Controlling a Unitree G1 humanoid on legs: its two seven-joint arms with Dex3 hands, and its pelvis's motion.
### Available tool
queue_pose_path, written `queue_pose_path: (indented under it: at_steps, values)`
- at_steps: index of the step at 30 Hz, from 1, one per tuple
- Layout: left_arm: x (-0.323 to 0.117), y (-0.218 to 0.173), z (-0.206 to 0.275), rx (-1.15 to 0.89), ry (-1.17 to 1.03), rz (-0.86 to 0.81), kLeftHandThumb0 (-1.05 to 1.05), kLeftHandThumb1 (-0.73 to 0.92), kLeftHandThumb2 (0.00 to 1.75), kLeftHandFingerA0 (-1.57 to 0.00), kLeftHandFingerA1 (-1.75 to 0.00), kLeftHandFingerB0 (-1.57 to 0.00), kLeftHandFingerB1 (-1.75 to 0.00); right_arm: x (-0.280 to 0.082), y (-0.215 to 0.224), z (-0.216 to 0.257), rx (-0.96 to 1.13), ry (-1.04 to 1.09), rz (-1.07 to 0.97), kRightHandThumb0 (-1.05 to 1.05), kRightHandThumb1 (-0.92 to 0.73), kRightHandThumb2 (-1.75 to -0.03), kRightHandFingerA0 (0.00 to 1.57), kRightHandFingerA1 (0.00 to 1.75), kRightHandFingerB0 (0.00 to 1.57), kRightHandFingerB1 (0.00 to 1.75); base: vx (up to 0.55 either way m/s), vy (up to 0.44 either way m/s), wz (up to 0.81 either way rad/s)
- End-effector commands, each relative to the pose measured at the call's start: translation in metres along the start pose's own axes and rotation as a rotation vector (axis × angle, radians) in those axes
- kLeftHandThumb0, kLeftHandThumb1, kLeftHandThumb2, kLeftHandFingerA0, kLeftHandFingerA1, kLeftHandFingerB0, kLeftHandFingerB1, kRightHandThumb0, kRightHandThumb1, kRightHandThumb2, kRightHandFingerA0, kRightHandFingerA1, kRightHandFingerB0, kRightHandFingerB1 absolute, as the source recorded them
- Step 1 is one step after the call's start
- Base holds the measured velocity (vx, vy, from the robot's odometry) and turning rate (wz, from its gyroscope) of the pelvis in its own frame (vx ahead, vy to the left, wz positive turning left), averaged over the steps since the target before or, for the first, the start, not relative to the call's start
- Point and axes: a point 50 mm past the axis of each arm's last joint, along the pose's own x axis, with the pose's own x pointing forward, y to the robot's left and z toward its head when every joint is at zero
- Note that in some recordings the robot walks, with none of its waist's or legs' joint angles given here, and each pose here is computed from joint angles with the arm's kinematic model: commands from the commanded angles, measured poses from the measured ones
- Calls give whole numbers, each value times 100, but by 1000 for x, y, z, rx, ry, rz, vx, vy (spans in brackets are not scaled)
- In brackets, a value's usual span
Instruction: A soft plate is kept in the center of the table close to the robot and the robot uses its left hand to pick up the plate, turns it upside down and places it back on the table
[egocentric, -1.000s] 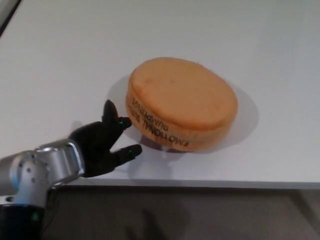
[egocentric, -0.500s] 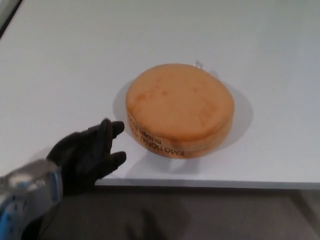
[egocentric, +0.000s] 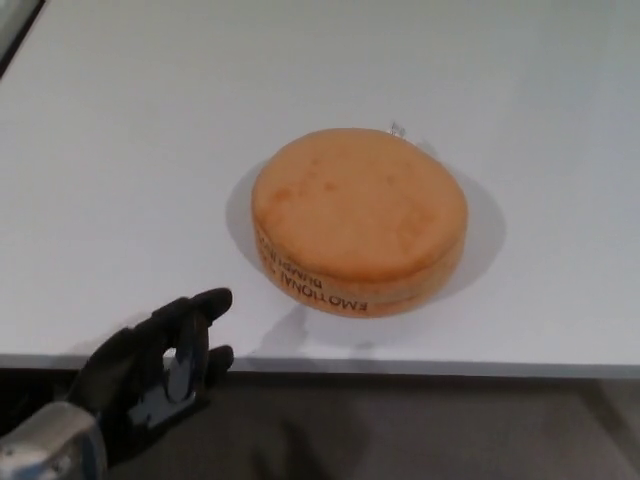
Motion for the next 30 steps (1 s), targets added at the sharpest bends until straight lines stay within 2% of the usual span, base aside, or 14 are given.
queue_pose_path:
  at_steps: [1,6,11,12,13,18,19,21,22,24,25,27,28,30]
  values:
    - [-71,14,12,324,-552,62,-100,83,72,-10,-37,-14,-27,-7,-3,-3,1,-37,-25,-72,-77,-64,52,44,29,31,0,0,0]
    - [-95,29,-15,242,-523,105,-95,75,115,-6,-46,-10,-41,-9,-1,-5,5,-45,-35,-71,-77,-64,49,42,29,31,0,0,0]
    - [-113,37,-37,193,-467,178,-93,74,115,-4,-45,-12,-41,-8,-3,-4,2,-60,-53,-72,-77,-64,51,42,29,31,0,0,0]
    - [-115,38,-41,184,-461,181,-91,91,69,-12,-35,-16,-26,-8,-3,-4,-2,-60,-54,-72,-78,-64,51,42,28,31,0,0,0]
    - [-117,38,-44,179,-455,186,-38,40,106,-1,-51,0,-49,-8,-3,-3,-5,-61,-54,-71,-78,-65,50,42,28,31,0,0,0]
    - [-126,38,-65,129,-406,229,-38,40,106,-1,-51,0,-48,-8,-3,-1,-12,-68,-57,-71,-79,-65,51,44,28,31,0,0,0]
    - [-129,39,-71,122,-389,247,-91,90,70,-12,-31,-16,-26,-7,0,-2,-8,-63,-57,-71,-79,-65,52,44,28,31,0,0,0]
    - [-128,39,-76,105,-383,252,-92,90,69,-12,-32,-17,-26,-8,0,-2,-3,-63,-61,-71,-79,-65,52,44,29,31,0,0,0]
    - [-124,39,-83,93,-355,262,-84,67,111,0,-43,-11,-44,-10,-3,-2,-6,-61,-64,-71,-78,-65,52,43,29,31,0,0,0]
    - [-122,41,-90,82,-327,279,-82,66,110,0,-43,-11,-44,-11,-4,-1,-14,-65,-58,-72,-79,-64,52,43,28,30,0,0,0]
    - [-122,43,-92,78,-319,290,-88,91,69,-11,-32,-16,-26,-12,-4,-2,-13,-63,-57,-72,-78,-64,51,43,28,31,0,0,0]
    - [-120,48,-98,40,-307,305,-84,73,109,-5,-42,-9,-38,-12,-4,-2,-16,-61,-58,-73,-78,-64,51,42,28,31,0,0,0]
    - [-120,50,-104,13,-289,317,-88,74,106,-8,-43,-9,-39,-13,-5,-2,-21,-57,-58,-80,-68,-99,45,54,21,44,0,0,0]
    - [-120,52,-111,-2,-264,323,-93,82,76,-10,-34,-16,-29,-16,-6,-4,-26,-48,-60,-80,-68,-99,45,54,22,45,0,0,0]
